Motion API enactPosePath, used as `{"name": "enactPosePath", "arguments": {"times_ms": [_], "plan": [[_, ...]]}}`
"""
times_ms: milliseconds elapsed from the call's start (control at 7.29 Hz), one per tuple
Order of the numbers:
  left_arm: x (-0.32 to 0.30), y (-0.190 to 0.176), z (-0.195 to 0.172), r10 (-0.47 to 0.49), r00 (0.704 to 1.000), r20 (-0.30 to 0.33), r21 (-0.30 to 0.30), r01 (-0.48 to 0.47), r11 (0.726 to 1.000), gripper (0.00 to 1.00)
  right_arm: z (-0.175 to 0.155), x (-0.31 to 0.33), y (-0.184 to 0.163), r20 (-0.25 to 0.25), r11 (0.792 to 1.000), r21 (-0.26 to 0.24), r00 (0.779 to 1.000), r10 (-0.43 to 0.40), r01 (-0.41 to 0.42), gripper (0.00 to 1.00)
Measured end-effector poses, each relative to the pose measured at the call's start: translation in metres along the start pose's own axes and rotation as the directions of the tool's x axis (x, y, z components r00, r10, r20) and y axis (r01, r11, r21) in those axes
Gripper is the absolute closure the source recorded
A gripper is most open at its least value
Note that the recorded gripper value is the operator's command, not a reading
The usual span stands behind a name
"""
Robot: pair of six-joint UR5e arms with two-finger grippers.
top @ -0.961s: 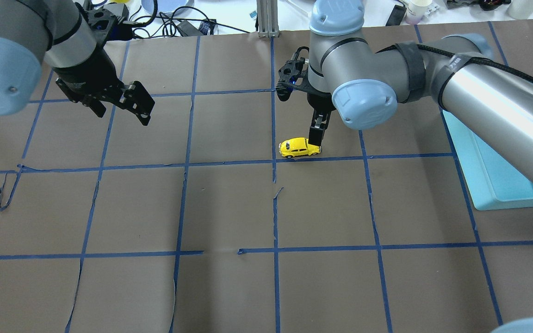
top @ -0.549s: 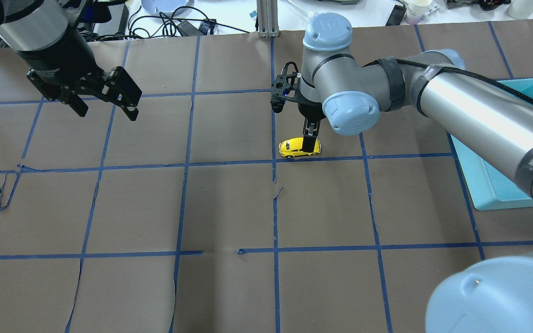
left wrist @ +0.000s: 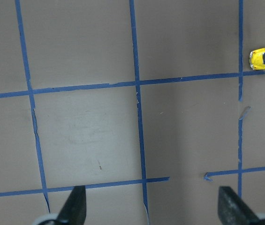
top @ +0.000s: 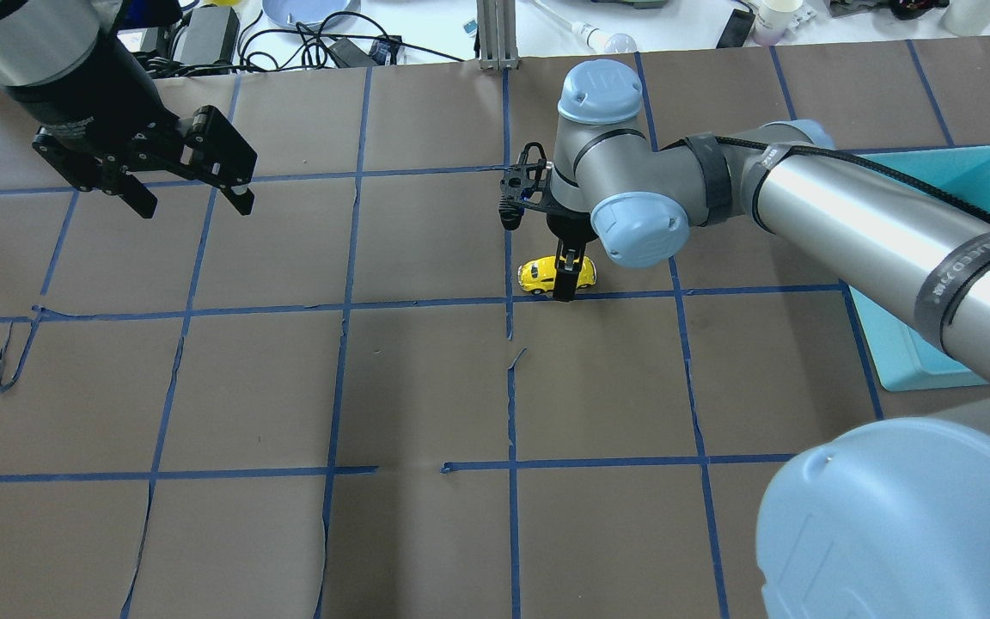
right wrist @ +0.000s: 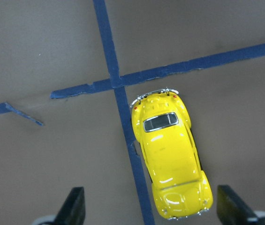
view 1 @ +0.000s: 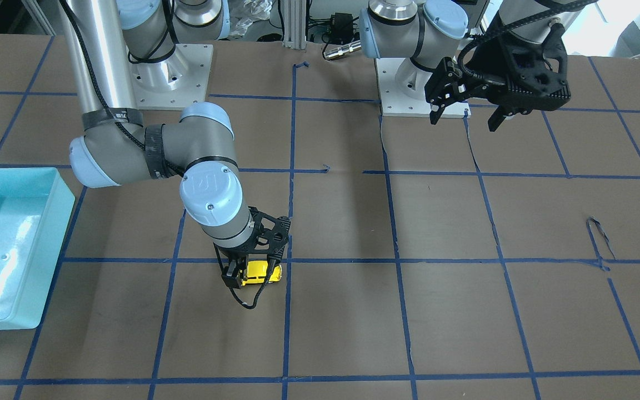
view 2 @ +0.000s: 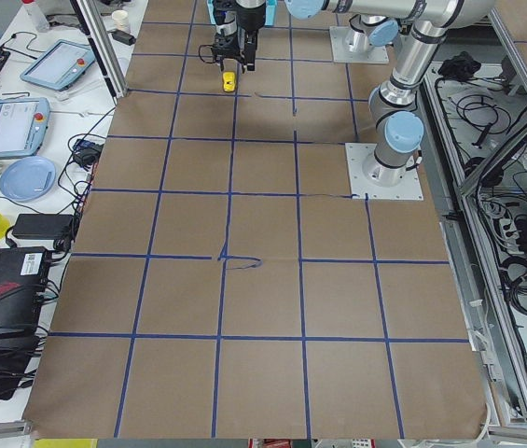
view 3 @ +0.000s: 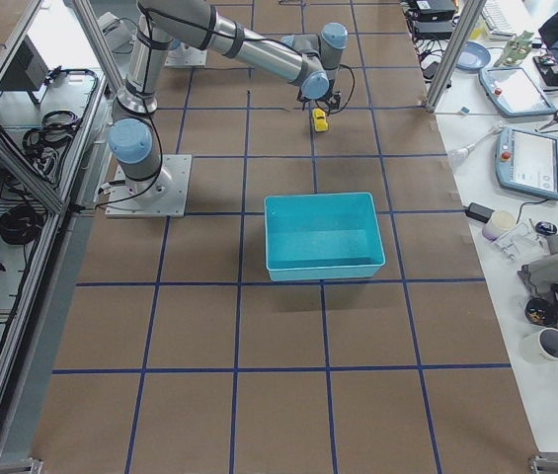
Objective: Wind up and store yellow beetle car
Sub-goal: 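Lower the right gripper and grasp the yellow car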
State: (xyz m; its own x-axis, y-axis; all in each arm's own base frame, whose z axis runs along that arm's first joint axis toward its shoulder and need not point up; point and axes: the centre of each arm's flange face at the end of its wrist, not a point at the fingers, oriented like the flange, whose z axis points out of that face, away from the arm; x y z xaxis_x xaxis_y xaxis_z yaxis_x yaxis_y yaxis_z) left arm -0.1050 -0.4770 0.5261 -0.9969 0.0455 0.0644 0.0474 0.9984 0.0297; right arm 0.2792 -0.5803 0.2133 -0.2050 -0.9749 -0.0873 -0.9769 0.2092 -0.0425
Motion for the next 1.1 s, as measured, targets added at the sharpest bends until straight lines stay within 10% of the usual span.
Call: {"name": "enactPosePath", "arguments": {"times_ms": [549,686,961,1098], "plan": [[-0.001,0.004,-0.003,-0.002,1.000,0.005,-0.019,0.002,1.000,0.00,0.014,0.005,-0.003,0.001,1.000,0.020,1.000,-0.001,0.001,0.03],[-0.001,0.004,-0.004,-0.001,1.000,0.008,-0.015,0.001,1.000,0.00,0.020,0.006,-0.005,0.013,1.000,0.031,1.000,-0.001,0.001,0.16],[-0.002,0.003,-0.005,-0.001,1.000,0.012,-0.011,0.001,1.000,0.00,0.027,0.005,-0.005,0.032,0.999,0.032,0.999,0.003,-0.004,0.84],[-0.002,0.003,-0.005,-0.001,1.000,0.012,-0.010,0.001,1.000,0.00,0.029,0.005,-0.004,0.034,1.000,0.026,0.999,0.004,-0.005,1.00]]}}
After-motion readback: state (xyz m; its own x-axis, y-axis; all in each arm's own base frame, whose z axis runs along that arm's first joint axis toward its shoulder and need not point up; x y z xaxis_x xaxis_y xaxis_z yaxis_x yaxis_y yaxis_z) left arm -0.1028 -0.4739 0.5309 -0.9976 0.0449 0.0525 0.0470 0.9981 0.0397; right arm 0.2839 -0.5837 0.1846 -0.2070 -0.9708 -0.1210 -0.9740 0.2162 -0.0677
